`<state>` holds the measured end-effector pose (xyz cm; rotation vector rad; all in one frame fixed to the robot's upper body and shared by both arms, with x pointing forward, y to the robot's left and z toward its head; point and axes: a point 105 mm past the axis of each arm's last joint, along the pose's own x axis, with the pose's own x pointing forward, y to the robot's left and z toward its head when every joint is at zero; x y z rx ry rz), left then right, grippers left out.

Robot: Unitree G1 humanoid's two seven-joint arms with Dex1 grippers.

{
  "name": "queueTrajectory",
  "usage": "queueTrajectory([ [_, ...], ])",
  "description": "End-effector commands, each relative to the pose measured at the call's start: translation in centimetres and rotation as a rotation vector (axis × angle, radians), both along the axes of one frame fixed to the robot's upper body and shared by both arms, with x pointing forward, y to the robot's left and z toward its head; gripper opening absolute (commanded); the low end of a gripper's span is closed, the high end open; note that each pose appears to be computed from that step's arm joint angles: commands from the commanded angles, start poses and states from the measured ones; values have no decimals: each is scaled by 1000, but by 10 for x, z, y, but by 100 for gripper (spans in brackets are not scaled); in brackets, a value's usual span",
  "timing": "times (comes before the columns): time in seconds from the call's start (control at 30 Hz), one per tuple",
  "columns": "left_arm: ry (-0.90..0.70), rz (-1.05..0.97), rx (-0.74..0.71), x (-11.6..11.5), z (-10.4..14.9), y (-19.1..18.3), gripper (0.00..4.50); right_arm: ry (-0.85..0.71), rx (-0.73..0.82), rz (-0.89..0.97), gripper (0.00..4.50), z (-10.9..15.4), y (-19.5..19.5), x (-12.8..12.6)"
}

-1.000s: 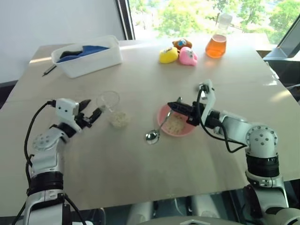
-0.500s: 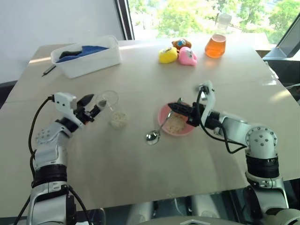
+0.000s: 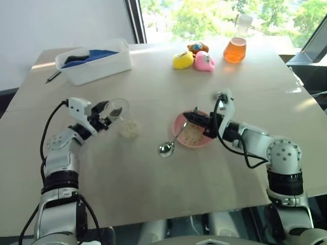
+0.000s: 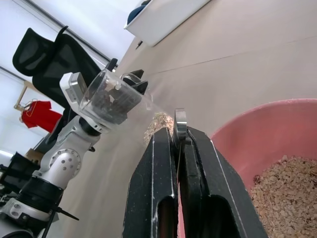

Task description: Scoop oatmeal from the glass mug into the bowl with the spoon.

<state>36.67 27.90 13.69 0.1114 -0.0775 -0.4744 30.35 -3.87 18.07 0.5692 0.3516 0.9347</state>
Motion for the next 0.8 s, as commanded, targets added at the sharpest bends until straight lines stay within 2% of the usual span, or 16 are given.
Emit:
queueTrajectory([
  [0.03, -37, -6, 22, 6, 9, -2, 301, -59, 31, -13, 0, 14, -2, -2],
  [0.5, -48, -3, 17, 22, 13, -11, 301, -70, 27, -30, 0, 15, -6, 2],
  [0.6, -47, 2, 6, 22, 12, -11, 225, -70, 27, -30, 0, 15, -6, 2],
  [0.63, -44, 4, 13, 22, 10, -11, 187, -70, 27, -29, 0, 15, -6, 2],
  [0.8, -35, -2, 26, 19, 4, -13, 187, -67, 29, -29, 0, 14, -6, 1],
])
